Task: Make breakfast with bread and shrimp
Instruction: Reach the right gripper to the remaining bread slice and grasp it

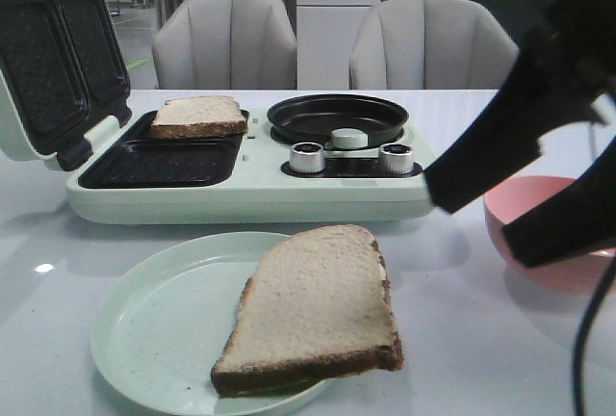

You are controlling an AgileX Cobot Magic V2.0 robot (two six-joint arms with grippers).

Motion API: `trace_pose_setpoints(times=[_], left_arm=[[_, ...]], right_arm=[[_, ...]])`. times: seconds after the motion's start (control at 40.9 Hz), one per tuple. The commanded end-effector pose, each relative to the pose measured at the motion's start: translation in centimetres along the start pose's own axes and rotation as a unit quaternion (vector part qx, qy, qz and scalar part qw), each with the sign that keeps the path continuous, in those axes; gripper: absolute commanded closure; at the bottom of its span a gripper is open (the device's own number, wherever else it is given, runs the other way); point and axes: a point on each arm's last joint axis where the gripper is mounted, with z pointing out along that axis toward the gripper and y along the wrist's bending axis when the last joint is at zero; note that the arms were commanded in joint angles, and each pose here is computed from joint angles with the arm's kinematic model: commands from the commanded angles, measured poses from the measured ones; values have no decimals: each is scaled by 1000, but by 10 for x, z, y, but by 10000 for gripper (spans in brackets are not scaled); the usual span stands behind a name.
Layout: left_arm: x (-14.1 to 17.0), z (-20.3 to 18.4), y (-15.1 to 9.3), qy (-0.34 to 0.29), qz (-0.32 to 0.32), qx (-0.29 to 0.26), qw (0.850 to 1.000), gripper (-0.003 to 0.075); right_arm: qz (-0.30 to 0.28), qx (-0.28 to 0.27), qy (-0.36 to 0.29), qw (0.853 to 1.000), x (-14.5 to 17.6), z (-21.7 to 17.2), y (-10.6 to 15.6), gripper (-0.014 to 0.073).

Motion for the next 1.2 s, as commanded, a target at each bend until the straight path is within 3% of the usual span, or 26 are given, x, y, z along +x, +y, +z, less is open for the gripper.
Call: trace_pose_setpoints(times=[0.0, 0.294, 0.587, 0.832, 1.076, 1.174], left_arm=[[-15, -3, -3, -50, 4, 12, 999, 213], [-15, -3, -3, -50, 4, 12, 999, 213], [-15, -3, -3, -50, 4, 12, 999, 213], [-15, -3, -3, -50, 4, 12, 999, 213], [-15, -3, -3, -51, 5, 11, 999, 213], [-15, -3, -3, -50, 6, 10, 999, 213]], right_arm=[[17, -16, -14, 1000, -13, 19, 4, 55], [62, -27, 9, 998, -18, 69, -20, 55], [64, -62, -9, 996, -22, 82, -23, 58], [66, -61, -9, 996, -22, 84, -24, 240], [71, -56, -1, 996, -20, 89, -29, 259], [71, -57, -1, 996, -20, 89, -29, 350]])
